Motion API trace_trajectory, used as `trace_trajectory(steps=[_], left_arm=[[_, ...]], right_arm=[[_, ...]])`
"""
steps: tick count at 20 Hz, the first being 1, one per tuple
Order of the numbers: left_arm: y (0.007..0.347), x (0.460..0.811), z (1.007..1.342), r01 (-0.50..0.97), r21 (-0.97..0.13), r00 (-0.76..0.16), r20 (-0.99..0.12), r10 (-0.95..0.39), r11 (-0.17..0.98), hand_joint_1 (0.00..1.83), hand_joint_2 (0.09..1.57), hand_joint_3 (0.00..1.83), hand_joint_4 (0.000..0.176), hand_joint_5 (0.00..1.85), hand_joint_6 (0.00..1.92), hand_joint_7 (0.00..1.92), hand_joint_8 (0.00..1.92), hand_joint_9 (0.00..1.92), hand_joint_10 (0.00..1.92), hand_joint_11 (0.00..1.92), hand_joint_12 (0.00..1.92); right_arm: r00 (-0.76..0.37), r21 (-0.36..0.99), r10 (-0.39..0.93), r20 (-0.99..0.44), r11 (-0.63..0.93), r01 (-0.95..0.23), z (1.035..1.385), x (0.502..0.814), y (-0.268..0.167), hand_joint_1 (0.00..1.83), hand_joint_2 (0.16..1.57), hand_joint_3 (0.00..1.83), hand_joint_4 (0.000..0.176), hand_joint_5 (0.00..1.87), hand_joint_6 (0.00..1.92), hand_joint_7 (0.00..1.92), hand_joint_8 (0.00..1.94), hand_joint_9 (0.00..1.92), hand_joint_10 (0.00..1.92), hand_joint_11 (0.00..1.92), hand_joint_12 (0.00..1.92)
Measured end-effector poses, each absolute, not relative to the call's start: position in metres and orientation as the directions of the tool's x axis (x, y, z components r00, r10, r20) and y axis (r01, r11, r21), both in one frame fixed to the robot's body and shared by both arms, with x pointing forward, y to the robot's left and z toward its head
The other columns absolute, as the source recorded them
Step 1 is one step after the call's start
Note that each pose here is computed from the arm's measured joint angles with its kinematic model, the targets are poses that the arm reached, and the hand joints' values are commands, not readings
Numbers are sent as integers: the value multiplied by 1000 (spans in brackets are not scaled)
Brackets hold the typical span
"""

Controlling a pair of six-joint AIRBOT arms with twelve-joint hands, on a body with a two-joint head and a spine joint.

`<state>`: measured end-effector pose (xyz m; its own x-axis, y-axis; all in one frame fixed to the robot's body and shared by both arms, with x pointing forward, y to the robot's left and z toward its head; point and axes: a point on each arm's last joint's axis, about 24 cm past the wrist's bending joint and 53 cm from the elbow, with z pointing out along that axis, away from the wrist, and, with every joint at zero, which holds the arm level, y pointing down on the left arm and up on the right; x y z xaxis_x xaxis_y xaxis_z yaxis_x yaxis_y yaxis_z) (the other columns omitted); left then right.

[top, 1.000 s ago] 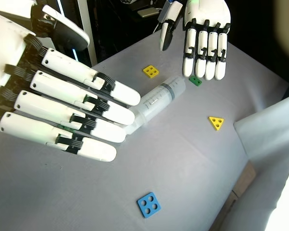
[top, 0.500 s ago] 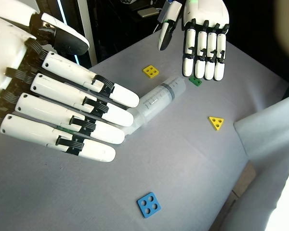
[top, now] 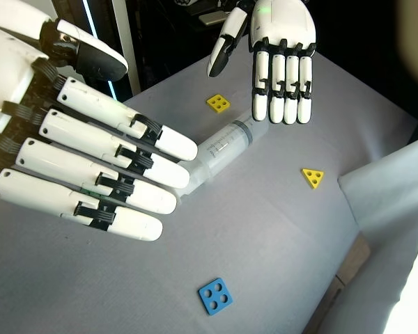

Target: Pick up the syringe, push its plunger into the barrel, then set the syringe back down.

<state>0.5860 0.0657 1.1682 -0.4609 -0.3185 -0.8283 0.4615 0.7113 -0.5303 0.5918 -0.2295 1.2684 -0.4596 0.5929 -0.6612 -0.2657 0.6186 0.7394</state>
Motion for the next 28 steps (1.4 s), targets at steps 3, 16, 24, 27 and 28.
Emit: trace_trajectory(steps=[3, 16, 24, 27, 28], left_arm=[[61, 583, 1149, 422, -566, -477, -803, -357, 709, 451, 1066, 0, 0, 0, 0, 0, 0, 0, 0, 23, 21], [44, 578, 1084, 275, -596, -543, -744, -390, 754, 869, 932, 2, 0, 0, 0, 16, 5, 28, 4, 0, 231], [29, 586, 1060, 271, -596, -555, -739, -383, 756, 967, 903, 0, 0, 26, 5, 50, 5, 45, 1, 0, 255], [28, 587, 1052, 272, -581, -558, -745, -366, 767, 956, 889, 0, 0, 26, 1, 37, 1, 23, 1, 0, 227], [28, 587, 1051, 274, -573, -556, -750, -358, 773, 963, 887, 0, 0, 25, 1, 35, 0, 19, 1, 0, 213]], right_arm=[[-460, 739, 592, -662, 619, -267, 1268, 592, -229, 0, 1300, 65, 0, 148, 11, 86, 6, 42, 11, 0, 0], [-456, 729, 584, -672, 627, -272, 1268, 592, -229, 0, 1297, 41, 0, 202, 14, 136, 7, 72, 11, 14, 18], [-456, 729, 583, -672, 628, -273, 1268, 592, -229, 0, 1301, 33, 0, 202, 6, 126, 0, 66, 3, 2, 33], [-455, 729, 583, -672, 628, -272, 1268, 592, -229, 0, 1314, 16, 0, 206, 0, 132, 0, 69, 2, 0, 72], [-455, 729, 583, -672, 628, -272, 1268, 592, -230, 0, 1314, 15, 0, 199, 0, 128, 0, 67, 2, 0, 67]])
